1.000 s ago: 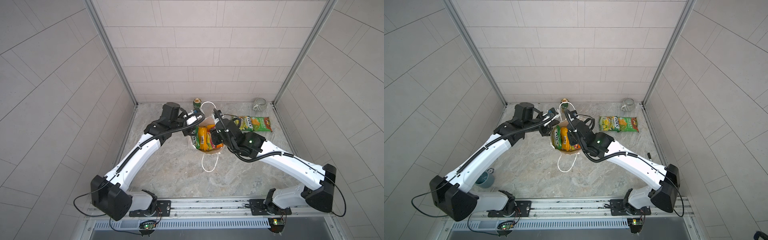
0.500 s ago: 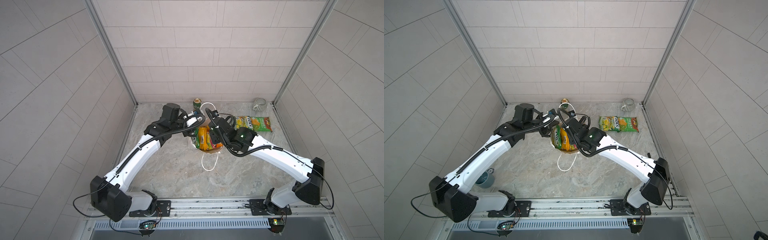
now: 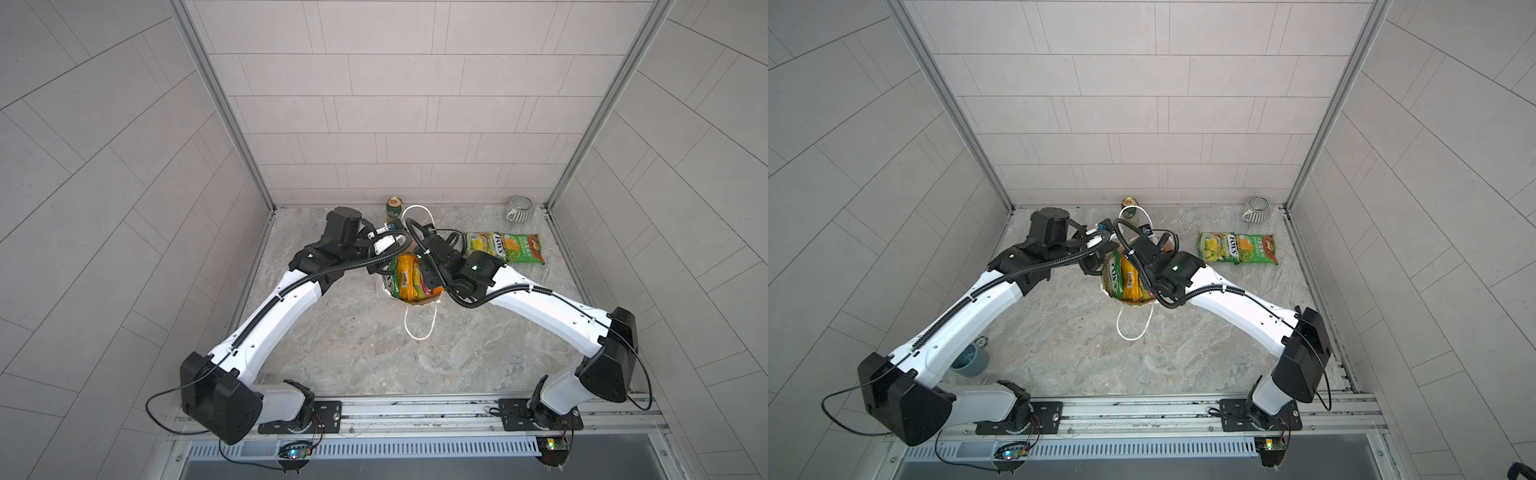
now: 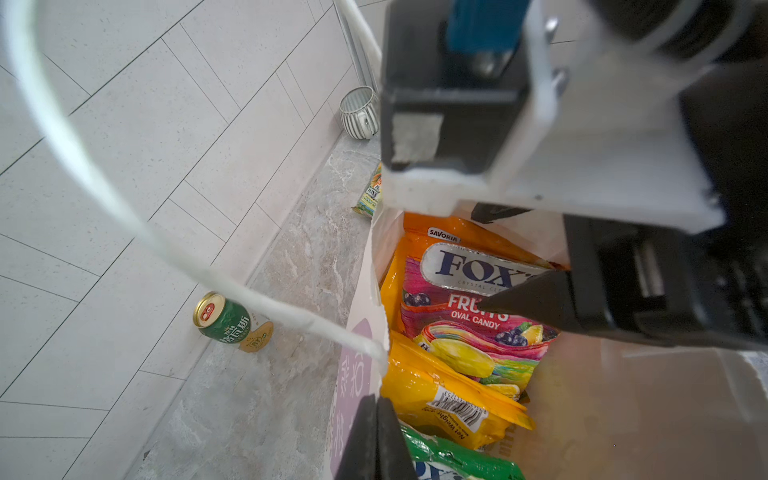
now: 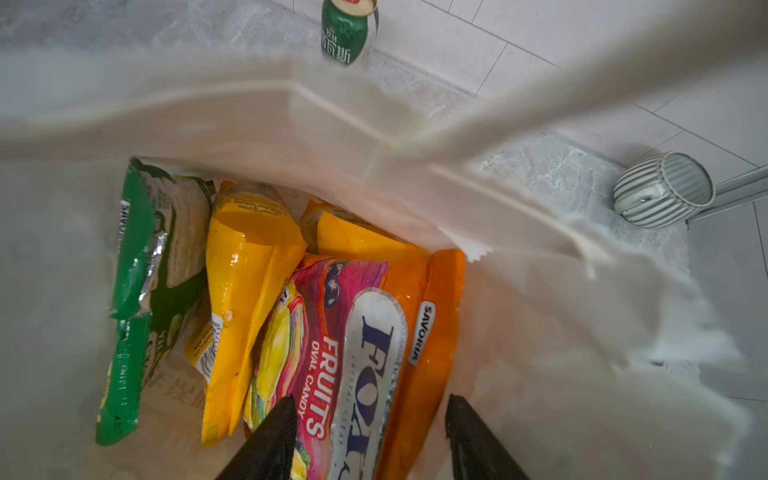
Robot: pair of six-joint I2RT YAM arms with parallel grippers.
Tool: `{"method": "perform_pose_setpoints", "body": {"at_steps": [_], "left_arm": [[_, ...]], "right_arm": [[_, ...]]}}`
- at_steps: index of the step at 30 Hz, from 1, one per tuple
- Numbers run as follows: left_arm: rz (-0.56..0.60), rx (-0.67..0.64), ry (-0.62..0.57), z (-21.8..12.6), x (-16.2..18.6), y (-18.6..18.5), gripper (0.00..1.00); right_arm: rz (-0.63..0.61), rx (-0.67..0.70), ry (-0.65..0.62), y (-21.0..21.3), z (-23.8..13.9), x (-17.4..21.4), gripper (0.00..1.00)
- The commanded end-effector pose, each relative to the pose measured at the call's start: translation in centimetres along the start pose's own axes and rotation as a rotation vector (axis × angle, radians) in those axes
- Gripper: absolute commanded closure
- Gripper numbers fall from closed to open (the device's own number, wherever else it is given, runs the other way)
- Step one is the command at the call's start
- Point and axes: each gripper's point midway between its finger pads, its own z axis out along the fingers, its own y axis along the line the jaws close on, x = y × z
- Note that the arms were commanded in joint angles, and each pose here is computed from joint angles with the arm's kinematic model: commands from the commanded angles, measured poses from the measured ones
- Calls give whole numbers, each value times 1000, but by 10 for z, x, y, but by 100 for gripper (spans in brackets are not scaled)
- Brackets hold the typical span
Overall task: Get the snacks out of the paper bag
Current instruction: 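Move the right gripper over the bag opening and lower it inside, then grasp the orange Fox's Fruits candy packet inside the bag with the right gripper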
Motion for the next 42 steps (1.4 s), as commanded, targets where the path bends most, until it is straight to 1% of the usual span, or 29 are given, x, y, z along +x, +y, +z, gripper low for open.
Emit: {"method": "perform_pose_setpoints", "body": {"at_steps": [1, 2, 4, 9, 12, 16, 17, 18, 22, 29, 34, 42], "left_arm": [[53, -11, -62, -11, -16, -5, 100], [58, -13, -64, -11, -17, -5, 100], [63, -19, -66, -12, -17, -5, 100], [68, -22, -62, -11, -17, -6, 100], [70, -28, -56, -11, -16, -5, 100], [70, -30, -53, -10, -15, -5, 100], [70, -28, -54, -10, -15, -5, 100], [69, -29, -52, -9, -15, -5, 100], [69, -30, -55, -10, -17, -4, 100], [67, -32, -52, -10, -16, -4, 100], [67, -33, -50, -9, -15, -4, 100], [67, -35, -50, -8, -16, -3, 100]], "right_arm": [[13, 12, 29, -1, 4, 5, 42], [13, 9, 33, 0, 6, 6, 43], [11, 1, 39, 3, 10, 6, 47], [27, -30, 30, 8, 8, 3, 67], [31, -43, 9, 7, 4, 0, 76], [32, -50, -9, 5, -2, -3, 82], [33, -55, -15, 5, -3, -4, 87], [34, -57, -21, 5, -3, -5, 89], [38, -70, -29, 6, -5, -6, 90], [43, -96, -62, 4, -16, -12, 99], [53, -166, -101, 10, -30, -19, 100], [17, -259, -155, 14, -54, -27, 100]]}}
